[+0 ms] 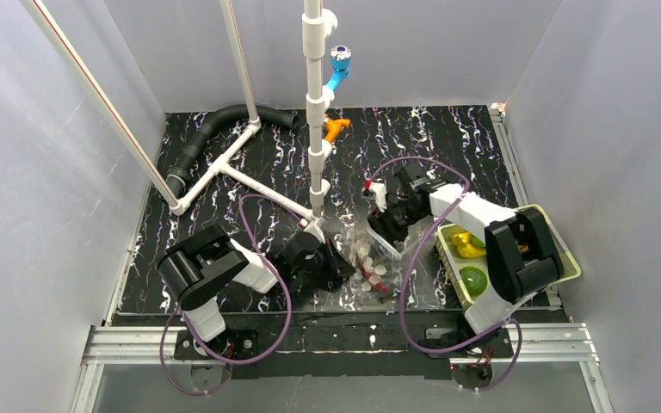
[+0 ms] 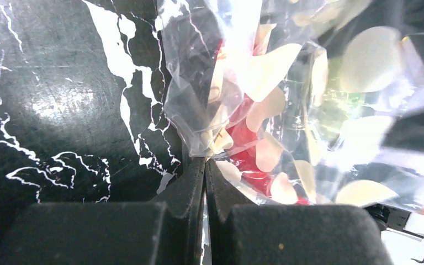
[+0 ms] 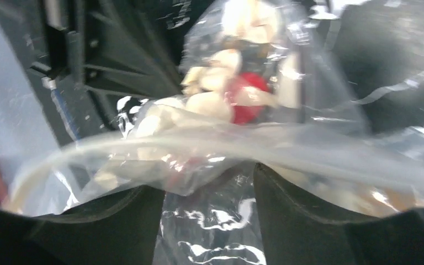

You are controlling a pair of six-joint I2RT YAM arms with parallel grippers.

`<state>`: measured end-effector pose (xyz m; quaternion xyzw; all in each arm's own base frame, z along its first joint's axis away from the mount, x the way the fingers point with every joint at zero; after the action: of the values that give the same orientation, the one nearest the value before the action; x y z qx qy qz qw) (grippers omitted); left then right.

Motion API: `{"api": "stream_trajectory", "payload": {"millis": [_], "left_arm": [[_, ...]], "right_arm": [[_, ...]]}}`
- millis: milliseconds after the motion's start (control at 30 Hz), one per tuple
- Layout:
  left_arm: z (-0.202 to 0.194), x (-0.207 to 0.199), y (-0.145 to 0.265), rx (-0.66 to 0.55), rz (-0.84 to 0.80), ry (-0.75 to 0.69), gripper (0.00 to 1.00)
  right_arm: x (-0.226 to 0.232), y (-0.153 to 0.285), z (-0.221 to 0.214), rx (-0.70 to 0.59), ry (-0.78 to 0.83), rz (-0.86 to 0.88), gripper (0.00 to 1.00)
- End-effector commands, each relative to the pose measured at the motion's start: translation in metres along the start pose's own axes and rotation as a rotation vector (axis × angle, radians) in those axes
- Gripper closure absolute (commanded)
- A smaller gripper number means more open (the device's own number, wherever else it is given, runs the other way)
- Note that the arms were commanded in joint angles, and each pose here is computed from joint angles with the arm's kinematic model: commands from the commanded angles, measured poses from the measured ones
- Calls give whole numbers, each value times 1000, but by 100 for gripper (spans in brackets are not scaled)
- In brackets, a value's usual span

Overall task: Open the zip-top bag and remove the fake food
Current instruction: Pick up the fake vegetable from the zipper food storage bag.

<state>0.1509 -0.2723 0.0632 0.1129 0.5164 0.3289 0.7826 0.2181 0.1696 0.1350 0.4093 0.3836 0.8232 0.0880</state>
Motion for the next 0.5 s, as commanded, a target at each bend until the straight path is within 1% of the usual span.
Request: {"api": "stream_trajectory", "payload": {"millis": [0,67,133,300,467], "left_arm": [[-9,14,6,39,82,-46,100],[-8,12,2,46,62,-45,100],[-9,12,-1,56,53,-40,100],[-10,11,-5,71,46,-41,100],[-8,10,-10,90,53,-49,100]], "right_arm": [[-11,8,10,-121,-42,-127,39],[-17,3,9,-109,-80,-158,47],[-22,-2,8,-87,-106,-166,50],[-20,-14,14,-30,-105,-162,48],[-11,-26,17,21,-73,-135,42]]}}
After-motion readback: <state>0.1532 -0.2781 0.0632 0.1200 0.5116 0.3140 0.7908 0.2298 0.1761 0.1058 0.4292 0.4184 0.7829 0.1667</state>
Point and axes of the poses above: each gripper's point midway between its finger pads, its own y axis back along the fingers, its own x axis along the line the jaws close on, z = x × y, the point moved 9 cm from there along y, back along the fingers, and after that the axes turned 10 degrees about -y, right-handed, at the moved point
